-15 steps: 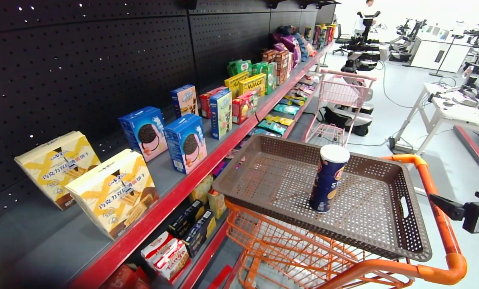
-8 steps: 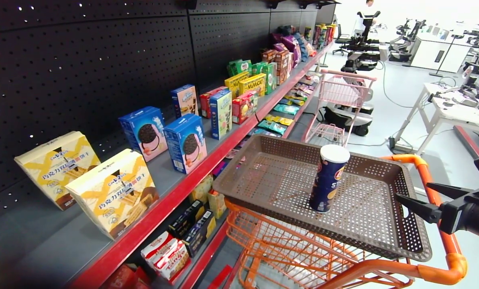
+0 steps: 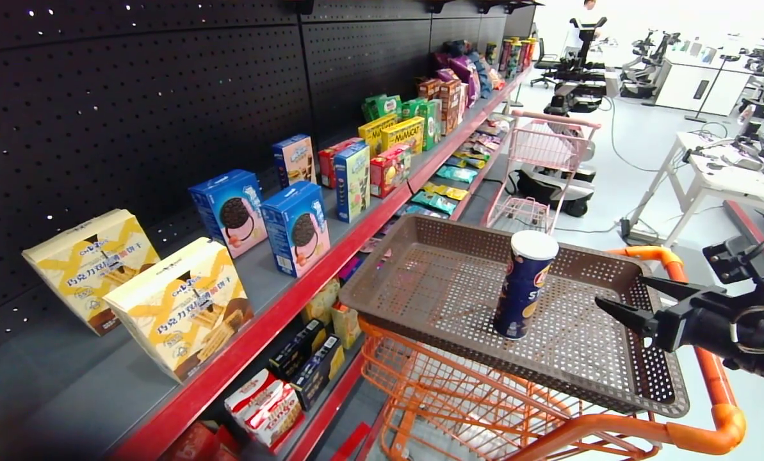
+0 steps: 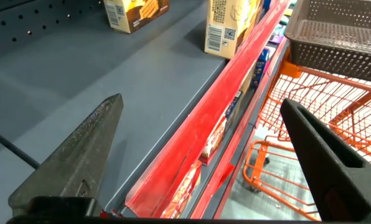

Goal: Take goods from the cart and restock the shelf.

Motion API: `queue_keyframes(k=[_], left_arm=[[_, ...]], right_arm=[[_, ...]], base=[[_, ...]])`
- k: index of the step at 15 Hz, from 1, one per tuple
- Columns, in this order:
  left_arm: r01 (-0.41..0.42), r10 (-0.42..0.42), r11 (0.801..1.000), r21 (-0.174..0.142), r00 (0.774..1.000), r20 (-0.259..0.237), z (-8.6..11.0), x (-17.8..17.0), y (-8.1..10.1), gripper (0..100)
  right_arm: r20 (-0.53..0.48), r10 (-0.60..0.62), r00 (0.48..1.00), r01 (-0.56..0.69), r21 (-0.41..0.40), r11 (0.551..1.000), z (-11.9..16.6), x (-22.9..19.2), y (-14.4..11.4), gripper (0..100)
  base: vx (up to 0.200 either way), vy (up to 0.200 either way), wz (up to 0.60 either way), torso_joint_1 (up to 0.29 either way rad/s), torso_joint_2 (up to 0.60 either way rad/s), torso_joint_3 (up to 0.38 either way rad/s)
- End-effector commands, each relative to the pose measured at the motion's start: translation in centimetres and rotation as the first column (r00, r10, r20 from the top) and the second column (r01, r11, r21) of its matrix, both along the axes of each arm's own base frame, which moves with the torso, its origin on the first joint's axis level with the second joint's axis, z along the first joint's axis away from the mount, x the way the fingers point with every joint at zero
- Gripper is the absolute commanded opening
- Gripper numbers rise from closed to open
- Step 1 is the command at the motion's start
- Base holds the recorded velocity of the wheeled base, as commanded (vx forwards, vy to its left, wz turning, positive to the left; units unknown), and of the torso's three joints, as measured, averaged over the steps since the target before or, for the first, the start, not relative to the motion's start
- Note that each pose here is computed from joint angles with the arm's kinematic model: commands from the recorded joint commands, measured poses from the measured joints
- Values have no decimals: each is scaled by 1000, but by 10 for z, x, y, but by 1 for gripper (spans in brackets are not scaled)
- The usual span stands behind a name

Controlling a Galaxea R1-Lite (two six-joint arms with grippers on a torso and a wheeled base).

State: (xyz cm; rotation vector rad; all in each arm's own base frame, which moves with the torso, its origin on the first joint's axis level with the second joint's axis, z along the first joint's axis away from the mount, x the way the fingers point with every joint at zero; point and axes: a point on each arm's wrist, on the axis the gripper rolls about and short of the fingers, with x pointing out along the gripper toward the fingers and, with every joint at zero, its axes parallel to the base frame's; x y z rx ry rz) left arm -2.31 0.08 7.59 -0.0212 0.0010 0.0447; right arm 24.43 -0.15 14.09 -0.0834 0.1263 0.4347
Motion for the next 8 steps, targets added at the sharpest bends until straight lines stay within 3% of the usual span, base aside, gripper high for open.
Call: queue_keyframes(k=[1,4,8], left_arm=[[-1,1,1000,0,1000,0,0,0,0,100],[-1,1,1000,0,1000,0,0,0,0,100],[-1,1,1000,0,1000,0,0,0,0,100]], right_arm=[[-63,41,997,-41,3,999,-21,15,10,100],[-59,69,996,-70,-2,998,-36,42,20,100],[-53,80,995,-80,1,997,-35,52,24,100]], base=[[0,0,0,0,0,0],[0,0,0,0,0,0],[0,0,0,0,0,0]])
